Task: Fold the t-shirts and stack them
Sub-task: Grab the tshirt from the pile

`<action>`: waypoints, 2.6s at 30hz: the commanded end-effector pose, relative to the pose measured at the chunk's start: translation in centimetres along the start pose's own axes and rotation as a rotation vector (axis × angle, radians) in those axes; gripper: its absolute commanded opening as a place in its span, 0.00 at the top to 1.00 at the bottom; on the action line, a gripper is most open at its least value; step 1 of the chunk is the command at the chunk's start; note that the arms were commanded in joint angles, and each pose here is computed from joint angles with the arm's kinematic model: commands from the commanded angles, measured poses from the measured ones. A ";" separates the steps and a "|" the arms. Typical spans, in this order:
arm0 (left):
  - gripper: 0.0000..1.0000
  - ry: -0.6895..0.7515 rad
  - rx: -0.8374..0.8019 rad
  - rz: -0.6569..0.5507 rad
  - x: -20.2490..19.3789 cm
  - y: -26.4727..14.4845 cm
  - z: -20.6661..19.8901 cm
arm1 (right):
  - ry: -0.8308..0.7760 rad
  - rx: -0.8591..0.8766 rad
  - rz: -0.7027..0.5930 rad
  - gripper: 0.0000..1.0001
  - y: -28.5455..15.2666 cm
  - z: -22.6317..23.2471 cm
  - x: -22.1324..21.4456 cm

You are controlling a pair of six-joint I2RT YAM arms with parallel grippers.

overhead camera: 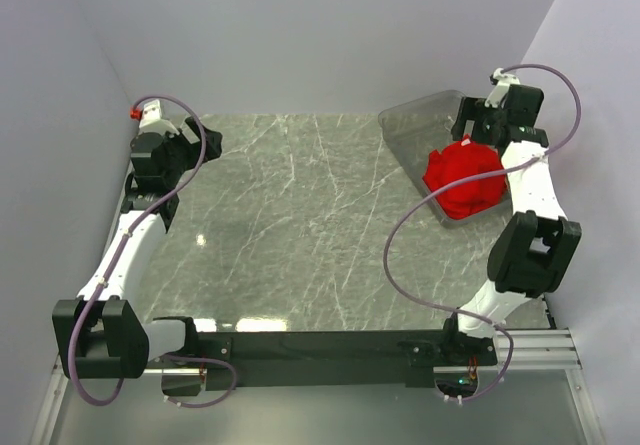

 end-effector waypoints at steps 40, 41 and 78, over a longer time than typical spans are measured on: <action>0.01 -0.119 -0.143 0.021 -0.7 1.3 -1.6 | 0.209 -0.201 0.279 0.58 5.6 -6.4 -7.6; 0.01 -0.121 -0.146 0.017 -0.6 1.2 -1.7 | 0.205 -0.192 0.278 0.62 5.6 -6.3 -7.5; 0.01 -0.081 -0.235 -0.011 0.2 -0.9 -2.8 | -0.210 0.707 -0.697 1.00 -18.2 21.3 19.5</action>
Point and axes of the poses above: each gripper's point midway between its finger pads, its own y axis out along the fingers, its own z axis along the line the jaws close on, x = y × z, the point moved 7 cm from there along -y, back along the fingers, and after that the axes turned 7 degrees about y, right-handed, at the moved point
